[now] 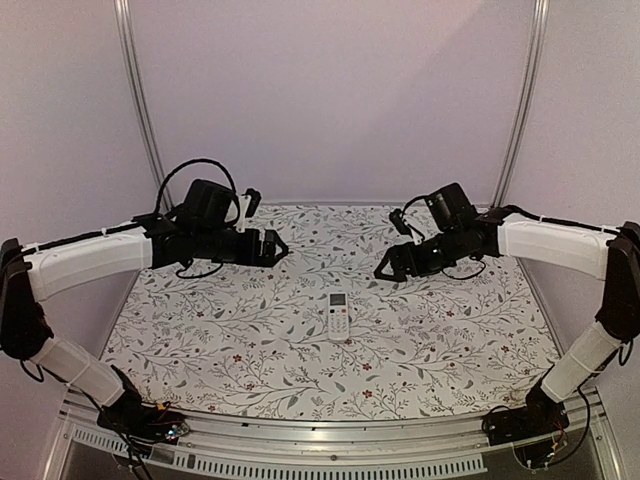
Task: Load the batteries into the remote control
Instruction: Reset both arms
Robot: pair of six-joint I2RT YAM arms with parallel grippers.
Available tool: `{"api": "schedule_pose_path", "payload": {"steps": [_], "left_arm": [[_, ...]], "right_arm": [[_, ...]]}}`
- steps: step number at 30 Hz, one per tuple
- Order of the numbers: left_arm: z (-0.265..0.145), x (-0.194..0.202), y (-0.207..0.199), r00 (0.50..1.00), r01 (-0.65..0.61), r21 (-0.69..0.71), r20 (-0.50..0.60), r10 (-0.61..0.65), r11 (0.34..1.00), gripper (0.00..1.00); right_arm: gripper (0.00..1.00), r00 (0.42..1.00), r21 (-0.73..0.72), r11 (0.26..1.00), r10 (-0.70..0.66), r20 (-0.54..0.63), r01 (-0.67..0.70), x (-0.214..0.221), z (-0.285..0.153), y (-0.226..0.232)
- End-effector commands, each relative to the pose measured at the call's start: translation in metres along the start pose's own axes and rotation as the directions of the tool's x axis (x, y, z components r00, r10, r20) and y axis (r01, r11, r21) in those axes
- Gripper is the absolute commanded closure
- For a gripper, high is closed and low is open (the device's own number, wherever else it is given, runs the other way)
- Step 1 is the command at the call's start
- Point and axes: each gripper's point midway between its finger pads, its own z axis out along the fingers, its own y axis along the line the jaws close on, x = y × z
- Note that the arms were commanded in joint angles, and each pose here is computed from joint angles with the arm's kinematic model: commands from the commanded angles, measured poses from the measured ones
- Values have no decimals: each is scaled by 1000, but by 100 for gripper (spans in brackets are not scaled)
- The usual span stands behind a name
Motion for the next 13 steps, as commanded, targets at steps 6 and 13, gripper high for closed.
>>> {"api": "schedule_pose_path", "payload": {"steps": [6, 13], "left_arm": [[23, 15, 20, 1000, 10, -84, -28, -12, 996, 1], [25, 25, 30, 999, 32, -107, 3, -31, 994, 0]], "right_arm": [[1, 942, 82, 994, 40, 334, -71, -23, -71, -36], [1, 911, 110, 982, 95, 401, -151, -6, -74, -52]]}}
